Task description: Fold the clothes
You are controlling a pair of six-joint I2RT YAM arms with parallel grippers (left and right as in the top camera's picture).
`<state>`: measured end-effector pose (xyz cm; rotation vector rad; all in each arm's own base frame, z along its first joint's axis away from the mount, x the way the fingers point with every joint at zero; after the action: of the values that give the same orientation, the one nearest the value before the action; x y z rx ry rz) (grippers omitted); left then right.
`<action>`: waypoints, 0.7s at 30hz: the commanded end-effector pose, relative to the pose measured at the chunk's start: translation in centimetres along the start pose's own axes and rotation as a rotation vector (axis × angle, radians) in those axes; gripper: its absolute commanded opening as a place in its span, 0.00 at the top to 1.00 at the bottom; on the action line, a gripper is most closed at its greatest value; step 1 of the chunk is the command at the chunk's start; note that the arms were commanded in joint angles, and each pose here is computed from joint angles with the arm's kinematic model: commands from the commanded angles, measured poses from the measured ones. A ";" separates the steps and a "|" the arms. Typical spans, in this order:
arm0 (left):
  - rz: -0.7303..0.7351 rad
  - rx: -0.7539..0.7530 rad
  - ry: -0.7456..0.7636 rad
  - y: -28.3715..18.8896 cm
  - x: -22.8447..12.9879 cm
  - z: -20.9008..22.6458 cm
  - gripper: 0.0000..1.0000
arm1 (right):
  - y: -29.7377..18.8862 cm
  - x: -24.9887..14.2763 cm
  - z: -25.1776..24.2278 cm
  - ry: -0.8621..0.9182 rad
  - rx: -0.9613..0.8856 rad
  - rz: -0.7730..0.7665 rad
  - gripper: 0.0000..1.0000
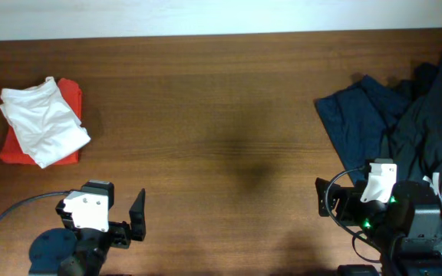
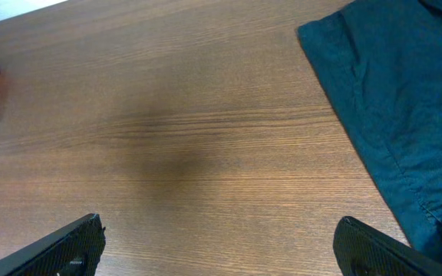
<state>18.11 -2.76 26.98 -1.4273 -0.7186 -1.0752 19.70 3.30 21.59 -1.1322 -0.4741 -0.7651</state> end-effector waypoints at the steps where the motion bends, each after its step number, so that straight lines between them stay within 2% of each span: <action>1: 0.008 0.008 -0.012 0.1 -0.4 0.1 0.01 | 0.2 -0.1 -0.4 0.016 -0.020 0.002 0.01; 6: 0.008 0.008 -0.012 0.1 -0.4 0.1 0.01 | -0.6 -0.2 -0.8 -0.003 -0.045 -0.035 0.01; 8: 0.008 0.008 -0.012 0.1 -0.4 0.1 0.01 | -0.8 0.6 -1.0 -0.053 -0.039 -0.166 0.01; 14: 0.008 0.008 -0.012 0.1 -0.4 0.1 0.01 | 2.9 2.1 -1.8 -0.233 0.099 -0.772 0.01; 17: 0.008 0.008 -0.012 0.1 -0.4 0.1 0.01 | 6.0 -0.9 -3.4 -0.299 0.041 -0.630 0.01; 21: 0.008 0.008 -0.012 0.1 -0.4 0.1 0.01 | 6.0 -0.9 -3.3 -0.301 0.043 -0.631 0.01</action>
<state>18.11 -2.76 26.57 -1.4315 -0.7110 -1.0672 23.53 1.84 16.25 -1.0556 -1.1232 -1.1289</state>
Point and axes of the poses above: each gripper's point midway between its finger pads, its own y axis out along the fingers, its own z axis along the line the jaws close on, x = y × z, the point moved 1 cm from there along -y, back along the fingers, and after that the axes turned 6 degrees about y, right-handed, at the moved point
